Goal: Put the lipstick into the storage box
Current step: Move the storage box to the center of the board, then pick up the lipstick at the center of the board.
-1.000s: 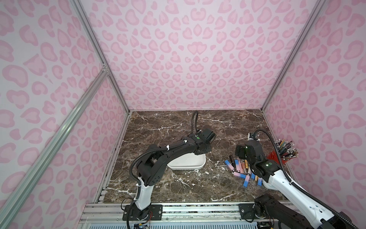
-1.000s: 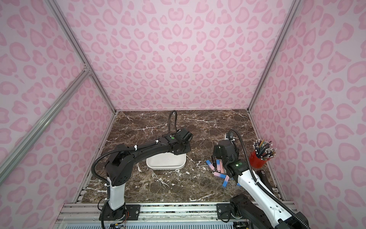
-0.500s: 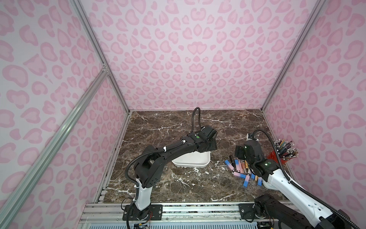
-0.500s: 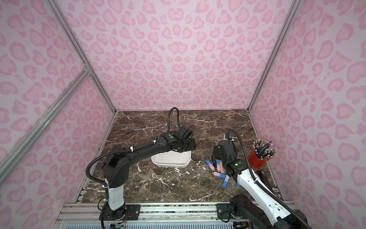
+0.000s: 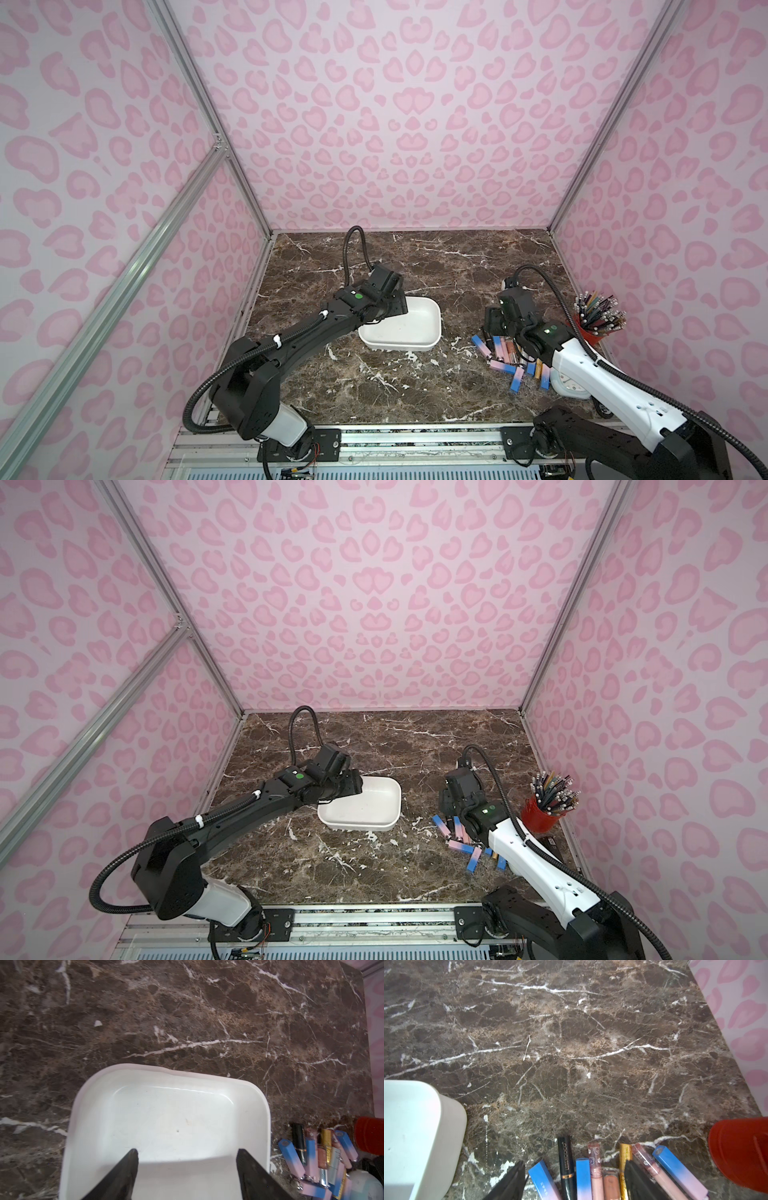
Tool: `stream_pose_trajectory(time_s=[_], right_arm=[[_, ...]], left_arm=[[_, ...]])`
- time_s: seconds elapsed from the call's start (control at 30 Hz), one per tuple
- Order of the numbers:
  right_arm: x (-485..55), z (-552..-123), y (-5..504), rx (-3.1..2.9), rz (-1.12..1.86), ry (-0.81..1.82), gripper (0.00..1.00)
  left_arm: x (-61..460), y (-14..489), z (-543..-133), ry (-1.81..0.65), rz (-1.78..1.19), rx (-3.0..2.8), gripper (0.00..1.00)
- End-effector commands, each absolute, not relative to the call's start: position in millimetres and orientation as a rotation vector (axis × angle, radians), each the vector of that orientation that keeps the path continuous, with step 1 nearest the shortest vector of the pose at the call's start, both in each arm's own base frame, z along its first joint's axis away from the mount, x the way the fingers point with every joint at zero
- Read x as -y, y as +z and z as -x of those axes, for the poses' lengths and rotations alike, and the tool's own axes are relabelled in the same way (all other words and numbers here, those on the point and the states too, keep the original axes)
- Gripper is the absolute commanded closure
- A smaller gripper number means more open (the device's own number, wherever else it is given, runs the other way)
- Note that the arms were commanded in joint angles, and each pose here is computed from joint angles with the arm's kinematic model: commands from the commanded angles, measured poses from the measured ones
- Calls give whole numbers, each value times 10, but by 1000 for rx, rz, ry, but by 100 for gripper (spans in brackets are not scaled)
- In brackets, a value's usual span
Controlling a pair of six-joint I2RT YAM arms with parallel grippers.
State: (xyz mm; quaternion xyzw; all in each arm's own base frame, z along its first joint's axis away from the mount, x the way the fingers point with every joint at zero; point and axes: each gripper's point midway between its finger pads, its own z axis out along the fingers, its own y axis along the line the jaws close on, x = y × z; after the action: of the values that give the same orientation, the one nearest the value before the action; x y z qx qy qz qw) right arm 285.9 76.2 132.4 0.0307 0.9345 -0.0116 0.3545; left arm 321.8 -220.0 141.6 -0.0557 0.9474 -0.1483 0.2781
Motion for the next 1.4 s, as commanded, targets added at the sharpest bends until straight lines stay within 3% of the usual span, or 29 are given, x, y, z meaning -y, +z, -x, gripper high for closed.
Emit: stream_pose_trajectory(time_s=[0.0, 0.07, 0.13, 0.17, 0.47, 0.73, 1.37], right_arm=[[-770, -2774, 1251, -2464, -73, -56, 23], [-795, -2743, 1209, -2480, -59, -73, 23], [-820, -2714, 1149, -2498, -48, -82, 23], [-841, -2696, 1107, -2512, -38, -90, 23], [-968, -2523, 813, -2636, 43, -161, 22], [-1120, -2487, 669, -2670, 111, -124, 36], [-1235, -2492, 289, -2773, 186, -134, 45]], left_arm=[[1928, 1471, -3265, -348, 171, -2474, 17], [1775, 1493, -3223, -344, 196, -2451, 15], [1669, 1529, -3173, -350, 211, -2424, 2], [1630, 1552, -3150, -358, 212, -2408, 2], [1463, 1530, -3001, -361, 202, -2407, 2], [1402, 1465, -2914, -354, 210, -2440, 2], [1367, 1417, -2923, -331, 205, -2470, 2]])
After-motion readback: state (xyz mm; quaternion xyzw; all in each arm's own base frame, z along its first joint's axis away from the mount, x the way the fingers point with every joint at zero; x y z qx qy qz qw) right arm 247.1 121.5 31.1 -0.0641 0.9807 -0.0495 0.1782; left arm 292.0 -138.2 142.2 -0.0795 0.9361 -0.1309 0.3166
